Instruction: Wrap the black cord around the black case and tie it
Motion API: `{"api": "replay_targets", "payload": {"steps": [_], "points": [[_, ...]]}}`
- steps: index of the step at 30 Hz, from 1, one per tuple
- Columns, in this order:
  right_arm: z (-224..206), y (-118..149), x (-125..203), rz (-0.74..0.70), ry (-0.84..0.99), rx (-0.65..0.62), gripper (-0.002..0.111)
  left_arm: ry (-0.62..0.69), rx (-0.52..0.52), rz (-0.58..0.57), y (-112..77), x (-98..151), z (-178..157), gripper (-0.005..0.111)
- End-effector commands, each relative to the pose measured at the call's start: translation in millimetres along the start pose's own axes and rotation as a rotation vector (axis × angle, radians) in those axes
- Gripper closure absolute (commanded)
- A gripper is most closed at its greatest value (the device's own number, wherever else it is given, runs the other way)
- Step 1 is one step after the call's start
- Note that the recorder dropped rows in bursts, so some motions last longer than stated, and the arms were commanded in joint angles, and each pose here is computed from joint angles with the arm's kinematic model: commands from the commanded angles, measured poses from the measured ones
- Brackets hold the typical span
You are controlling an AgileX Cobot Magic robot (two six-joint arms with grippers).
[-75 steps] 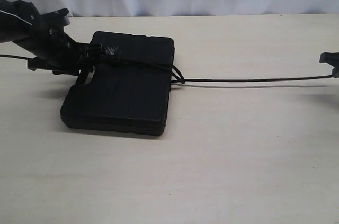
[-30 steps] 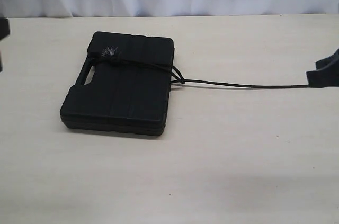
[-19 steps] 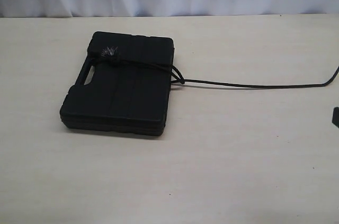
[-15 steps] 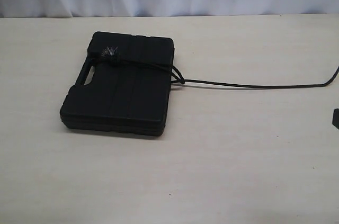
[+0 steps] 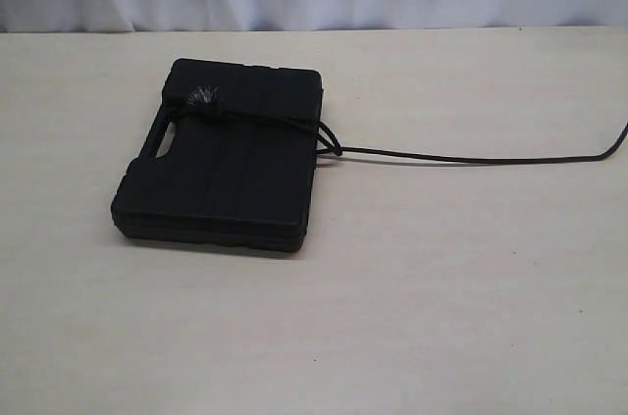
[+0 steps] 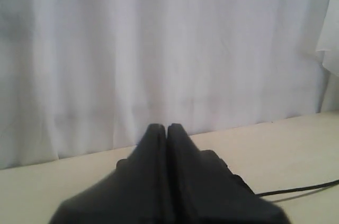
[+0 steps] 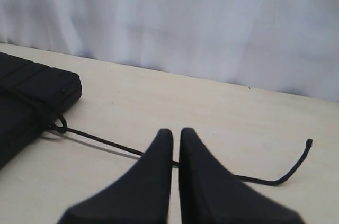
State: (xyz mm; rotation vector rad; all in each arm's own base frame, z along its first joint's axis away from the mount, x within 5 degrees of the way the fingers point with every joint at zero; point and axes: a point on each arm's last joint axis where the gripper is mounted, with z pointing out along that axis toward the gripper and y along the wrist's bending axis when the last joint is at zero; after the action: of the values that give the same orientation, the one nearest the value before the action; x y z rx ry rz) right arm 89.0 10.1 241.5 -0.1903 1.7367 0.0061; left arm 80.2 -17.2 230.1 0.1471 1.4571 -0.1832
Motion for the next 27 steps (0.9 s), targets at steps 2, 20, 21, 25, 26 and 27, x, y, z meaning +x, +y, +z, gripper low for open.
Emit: {"api": "replay_targets", "payload": {"steps": [2,20,21,25,26,27], "points": [[-12.9,5.2,47.2,0.002,-0.037,0.002,0.104,0.029,0.019,-0.001,-1.1,13.7,-24.4,0.107],[-24.9,7.2,58.9,-0.053,0.019,-0.011,0.104,0.182,-0.061,0.031,3.5,28.4,-29.2,0.107],[-24.9,7.2,58.9,-0.053,0.019,-0.011,0.104,0.182,-0.061,0.031,3.5,28.4,-29.2,0.107],[-24.9,7.2,58.9,-0.053,0.019,-0.011,0.104,0.217,-0.066,0.023,3.6,31.5,-29.8,0.107],[-24.9,7.2,58.9,-0.053,0.019,-0.011,0.104,0.236,-0.073,0.022,4.0,33.2,-30.2,0.107],[-24.9,7.1,58.9,-0.053,0.019,-0.009,0.104,0.264,-0.085,0.02,4.6,35.7,-30.9,0.107]]}}
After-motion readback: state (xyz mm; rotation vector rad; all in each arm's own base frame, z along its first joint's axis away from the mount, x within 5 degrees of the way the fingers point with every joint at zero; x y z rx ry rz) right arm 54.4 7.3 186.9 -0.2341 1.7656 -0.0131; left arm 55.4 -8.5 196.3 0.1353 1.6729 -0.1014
